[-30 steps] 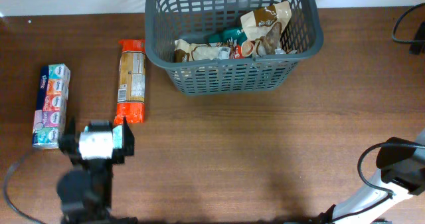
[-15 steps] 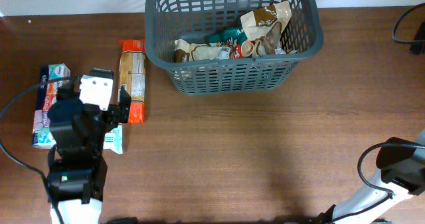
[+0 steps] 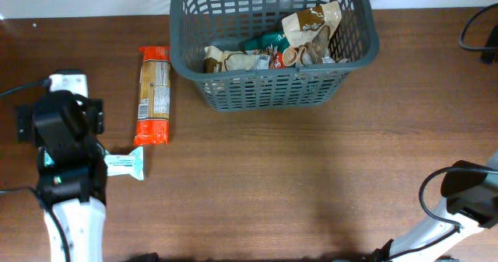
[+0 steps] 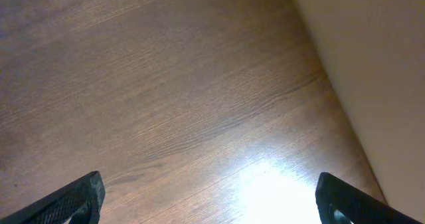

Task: Pack container
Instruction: 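Move the left gripper left toward the Kleenex tissue pack strip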

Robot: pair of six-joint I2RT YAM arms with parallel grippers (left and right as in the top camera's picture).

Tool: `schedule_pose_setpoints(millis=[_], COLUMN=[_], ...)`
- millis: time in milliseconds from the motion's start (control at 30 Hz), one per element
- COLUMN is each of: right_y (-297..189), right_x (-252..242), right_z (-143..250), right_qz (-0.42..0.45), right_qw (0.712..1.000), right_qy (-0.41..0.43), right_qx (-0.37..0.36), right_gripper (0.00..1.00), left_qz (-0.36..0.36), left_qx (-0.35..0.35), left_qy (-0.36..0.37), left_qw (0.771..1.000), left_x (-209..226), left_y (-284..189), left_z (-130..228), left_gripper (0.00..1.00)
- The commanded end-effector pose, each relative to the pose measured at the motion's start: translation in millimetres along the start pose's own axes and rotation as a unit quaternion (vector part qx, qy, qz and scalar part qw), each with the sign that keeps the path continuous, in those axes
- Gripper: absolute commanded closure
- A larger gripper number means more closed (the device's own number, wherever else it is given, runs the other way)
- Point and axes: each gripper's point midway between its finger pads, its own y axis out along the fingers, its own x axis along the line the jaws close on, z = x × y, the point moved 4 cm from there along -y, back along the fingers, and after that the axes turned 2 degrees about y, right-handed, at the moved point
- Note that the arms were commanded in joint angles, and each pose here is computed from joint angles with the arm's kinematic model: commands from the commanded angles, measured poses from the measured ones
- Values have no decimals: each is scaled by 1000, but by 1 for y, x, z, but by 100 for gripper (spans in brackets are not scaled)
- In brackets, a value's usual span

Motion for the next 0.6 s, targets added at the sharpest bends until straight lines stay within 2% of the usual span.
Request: schedule_pose_setpoints(millis=[0,67,233,333,567], right_y=[-4,-4,-4,-4,-4], right_x=[-3,-3,-3,-3,-3], right_z=[-1,-1,-1,-1,-1], right_qz=[6,6,6,6,6], right_qw=[1000,1000,1000,1000,1000], right_qy=[6,6,6,6,6], right_qx=[-6,-6,-6,-6,-6], right_gripper=[1,1,1,1,1], left_qz=[-28,-13,112,140,249], left_qx=[74,92,75,70,68], left_qy=[13,5,-62,-91,-2], left_qw=[997,996,989,983,966], left_x=[10,10,4,19,28], left_y=[29,41,55,58,56], left_z=[26,35,33,32,29], left_gripper=[1,1,1,1,1])
